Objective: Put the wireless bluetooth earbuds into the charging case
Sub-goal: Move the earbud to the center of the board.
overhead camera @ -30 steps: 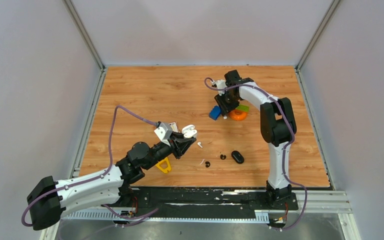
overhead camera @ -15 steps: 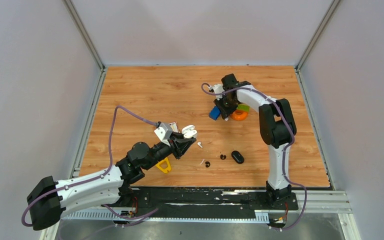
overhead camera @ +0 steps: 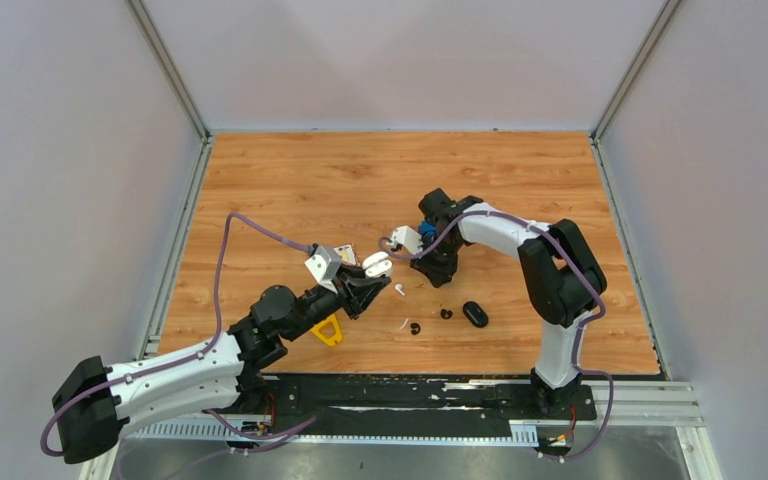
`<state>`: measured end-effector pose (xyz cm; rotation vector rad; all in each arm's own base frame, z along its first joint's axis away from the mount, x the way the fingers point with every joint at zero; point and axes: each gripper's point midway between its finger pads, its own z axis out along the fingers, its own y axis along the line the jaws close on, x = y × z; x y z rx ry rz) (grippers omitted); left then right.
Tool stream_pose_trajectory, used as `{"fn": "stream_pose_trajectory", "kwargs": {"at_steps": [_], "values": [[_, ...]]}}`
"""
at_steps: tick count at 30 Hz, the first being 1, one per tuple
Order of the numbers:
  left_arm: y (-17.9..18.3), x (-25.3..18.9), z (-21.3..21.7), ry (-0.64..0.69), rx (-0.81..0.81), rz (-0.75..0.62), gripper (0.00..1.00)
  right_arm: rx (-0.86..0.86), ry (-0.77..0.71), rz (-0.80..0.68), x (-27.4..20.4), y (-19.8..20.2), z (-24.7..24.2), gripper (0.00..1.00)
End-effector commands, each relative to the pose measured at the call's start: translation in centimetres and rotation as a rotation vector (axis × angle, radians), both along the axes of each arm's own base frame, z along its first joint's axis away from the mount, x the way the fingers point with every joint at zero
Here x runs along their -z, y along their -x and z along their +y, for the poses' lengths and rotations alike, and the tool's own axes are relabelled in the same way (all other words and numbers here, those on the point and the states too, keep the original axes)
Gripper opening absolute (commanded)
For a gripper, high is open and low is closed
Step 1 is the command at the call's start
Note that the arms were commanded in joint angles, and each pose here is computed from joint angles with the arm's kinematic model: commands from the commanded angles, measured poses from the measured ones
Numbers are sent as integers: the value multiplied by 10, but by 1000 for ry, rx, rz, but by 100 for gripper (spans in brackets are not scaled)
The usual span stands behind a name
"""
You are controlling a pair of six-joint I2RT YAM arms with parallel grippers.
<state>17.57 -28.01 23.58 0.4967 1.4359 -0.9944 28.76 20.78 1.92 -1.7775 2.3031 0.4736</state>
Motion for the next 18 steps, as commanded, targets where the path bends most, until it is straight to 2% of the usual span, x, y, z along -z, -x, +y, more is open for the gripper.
{"fn": "stream_pose_trajectory", "kwargs": {"at_steps": [1, 5, 9, 13, 18], "values": [[4, -12, -1, 29, 21, -16, 0, -193, -27, -40, -5, 11, 4, 28], [7, -14, -2, 19, 39, -28, 0, -153, -94, -41, -22, 4, 10, 34], [8, -13, -1, 5, 40, -36, 0, -88, -226, -19, -61, 1, 20, 36], [8, -12, -2, 2, 45, -41, 0, -30, -271, -25, -78, -6, 18, 37], [8, -10, -5, -3, 58, -39, 0, 78, -372, 118, -96, -5, 22, 37]]}}
